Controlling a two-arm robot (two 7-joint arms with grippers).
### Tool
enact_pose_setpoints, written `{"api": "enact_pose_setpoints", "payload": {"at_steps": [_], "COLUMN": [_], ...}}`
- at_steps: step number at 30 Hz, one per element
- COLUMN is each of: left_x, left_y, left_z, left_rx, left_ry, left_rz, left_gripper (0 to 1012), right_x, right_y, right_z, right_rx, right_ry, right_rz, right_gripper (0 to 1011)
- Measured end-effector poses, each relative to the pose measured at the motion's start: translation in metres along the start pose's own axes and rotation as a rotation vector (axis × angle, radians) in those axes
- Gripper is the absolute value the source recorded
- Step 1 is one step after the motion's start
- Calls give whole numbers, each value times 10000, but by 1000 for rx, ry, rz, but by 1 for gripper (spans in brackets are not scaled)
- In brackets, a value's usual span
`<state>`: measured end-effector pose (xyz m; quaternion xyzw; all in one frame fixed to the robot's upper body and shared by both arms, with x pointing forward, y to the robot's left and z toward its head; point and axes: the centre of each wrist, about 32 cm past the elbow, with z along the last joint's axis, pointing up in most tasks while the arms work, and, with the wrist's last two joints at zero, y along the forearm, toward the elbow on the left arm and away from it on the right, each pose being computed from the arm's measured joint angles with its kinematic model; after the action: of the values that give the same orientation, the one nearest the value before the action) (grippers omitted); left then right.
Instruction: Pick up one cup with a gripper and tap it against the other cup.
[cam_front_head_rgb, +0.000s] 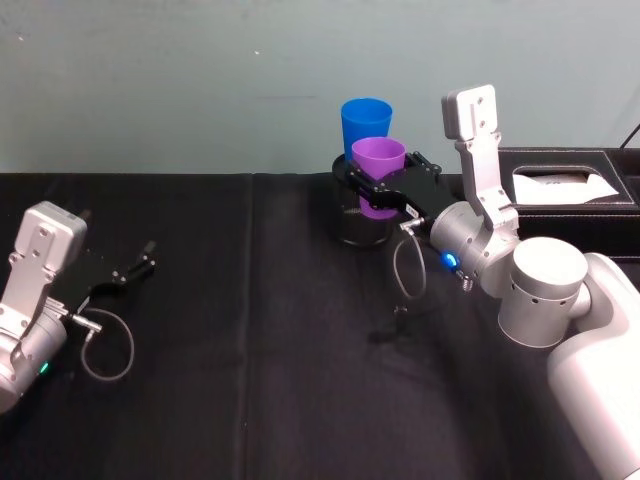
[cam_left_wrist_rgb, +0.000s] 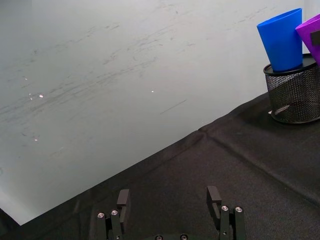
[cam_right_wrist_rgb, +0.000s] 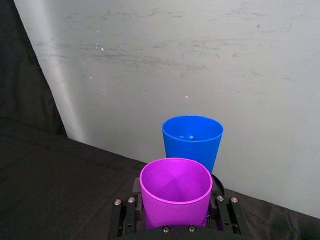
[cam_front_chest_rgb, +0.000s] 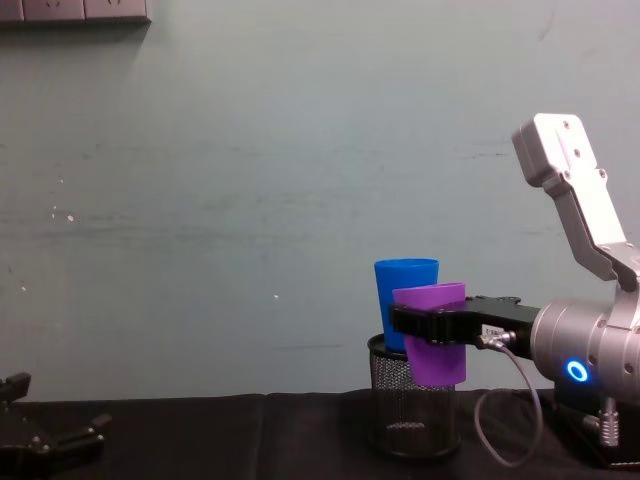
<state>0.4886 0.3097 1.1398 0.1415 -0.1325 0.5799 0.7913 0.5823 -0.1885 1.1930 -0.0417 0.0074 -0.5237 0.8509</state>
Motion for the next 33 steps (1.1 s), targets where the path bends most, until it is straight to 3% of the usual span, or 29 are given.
{"api": "enact_pose_setpoints", "payload": {"at_steps": [28,33], "left_x": [0,0], "left_y": [0,0], "left_z": [0,0], "left_rx": [0,0], "left_ry": [0,0], "left_rz": [0,0], "left_gripper": [1000,1000], "right_x": [-1,-74], "right_y": [-4,-168], "right_z": [2,-65], "right_rx": [2,29], "right_ry": [-1,-35], "right_rz": [0,9], "right_gripper": [722,723]}}
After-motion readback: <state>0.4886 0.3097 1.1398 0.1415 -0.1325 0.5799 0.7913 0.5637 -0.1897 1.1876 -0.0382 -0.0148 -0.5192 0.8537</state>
